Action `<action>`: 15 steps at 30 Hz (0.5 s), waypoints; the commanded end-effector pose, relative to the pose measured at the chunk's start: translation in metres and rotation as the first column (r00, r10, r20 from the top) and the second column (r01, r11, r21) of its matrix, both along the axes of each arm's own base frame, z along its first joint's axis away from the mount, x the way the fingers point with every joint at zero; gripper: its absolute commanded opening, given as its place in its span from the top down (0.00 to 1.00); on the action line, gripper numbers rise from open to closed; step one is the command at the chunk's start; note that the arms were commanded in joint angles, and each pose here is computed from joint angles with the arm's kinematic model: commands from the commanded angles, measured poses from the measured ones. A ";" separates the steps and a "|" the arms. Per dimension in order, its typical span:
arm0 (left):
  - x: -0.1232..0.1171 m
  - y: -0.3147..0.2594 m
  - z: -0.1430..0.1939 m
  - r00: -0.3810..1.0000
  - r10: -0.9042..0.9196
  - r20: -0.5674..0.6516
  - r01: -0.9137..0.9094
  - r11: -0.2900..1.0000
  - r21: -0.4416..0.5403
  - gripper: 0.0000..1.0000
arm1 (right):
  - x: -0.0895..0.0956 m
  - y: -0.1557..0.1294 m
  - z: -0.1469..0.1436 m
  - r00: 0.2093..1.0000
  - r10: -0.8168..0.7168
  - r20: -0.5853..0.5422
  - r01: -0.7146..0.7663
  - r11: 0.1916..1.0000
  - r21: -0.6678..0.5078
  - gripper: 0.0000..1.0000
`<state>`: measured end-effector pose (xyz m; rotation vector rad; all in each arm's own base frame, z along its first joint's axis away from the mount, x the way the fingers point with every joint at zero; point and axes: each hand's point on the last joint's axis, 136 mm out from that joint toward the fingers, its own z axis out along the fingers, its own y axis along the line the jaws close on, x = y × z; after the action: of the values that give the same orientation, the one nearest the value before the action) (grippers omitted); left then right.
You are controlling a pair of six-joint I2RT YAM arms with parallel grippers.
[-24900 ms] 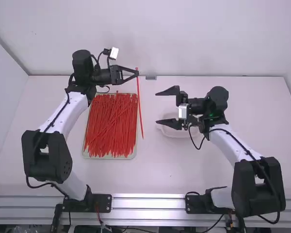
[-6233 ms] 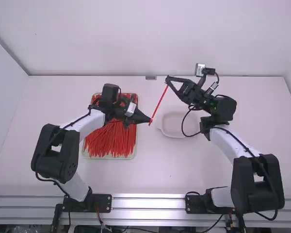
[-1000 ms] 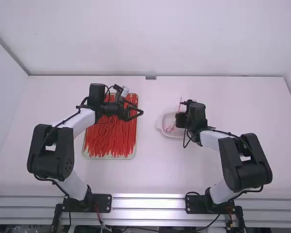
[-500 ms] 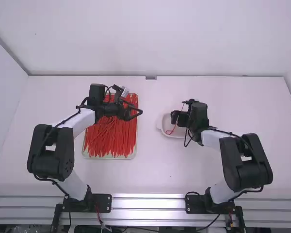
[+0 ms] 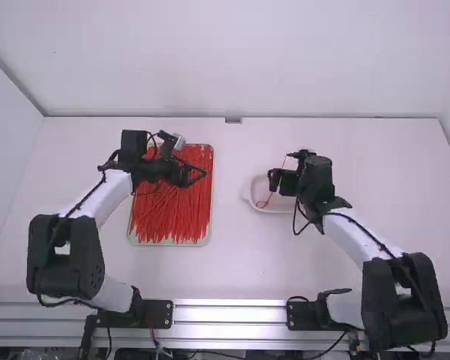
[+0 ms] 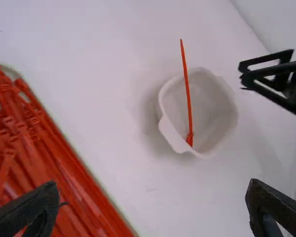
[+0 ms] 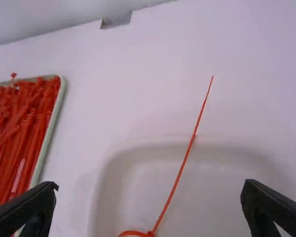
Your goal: Fasten the cable tie
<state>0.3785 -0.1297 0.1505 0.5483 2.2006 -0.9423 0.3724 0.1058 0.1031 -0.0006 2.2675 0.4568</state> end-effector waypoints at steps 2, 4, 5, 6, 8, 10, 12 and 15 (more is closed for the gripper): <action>-0.003 0.020 0.013 0.995 0.092 0.050 -0.097 0.988 0.122 0.01 | -0.007 -0.003 0.019 0.999 -0.004 0.034 0.004 1.000 0.001 0.00; -0.008 0.028 0.019 0.988 0.152 0.037 -0.156 0.976 0.154 0.01 | -0.012 -0.004 0.026 0.999 -0.004 0.038 0.004 1.000 0.002 0.00; -0.010 0.031 0.020 0.985 0.170 0.032 -0.173 0.971 0.162 0.01 | -0.014 -0.005 0.028 0.999 -0.004 0.037 0.004 1.000 0.002 0.00; -0.012 0.033 0.022 0.982 0.187 0.027 -0.188 0.967 0.170 0.01 | -0.016 -0.005 0.029 0.999 -0.006 0.037 0.006 1.000 0.004 0.00; -0.016 0.038 0.024 0.977 0.214 0.021 -0.214 0.958 0.192 0.01 | -0.019 -0.006 0.032 0.999 -0.011 0.032 0.011 1.000 0.009 0.00; -0.024 0.038 0.027 0.977 0.211 0.015 -0.210 0.957 0.201 0.01 | -0.023 -0.007 0.035 0.999 -0.011 0.030 0.011 1.000 0.008 0.00; -0.028 0.039 0.029 0.977 0.212 0.009 -0.209 0.957 0.203 0.01 | -0.027 -0.007 0.037 1.000 -0.011 0.029 0.010 1.000 0.008 0.00; -0.030 0.039 0.028 0.977 0.213 0.001 -0.208 0.957 0.204 0.01 | -0.030 -0.008 0.041 0.999 -0.010 0.031 0.010 1.000 0.008 0.00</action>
<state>0.3504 -0.0936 0.1772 0.3980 2.3330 -0.6363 0.3447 0.1003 0.1376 -0.0006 2.2516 0.4603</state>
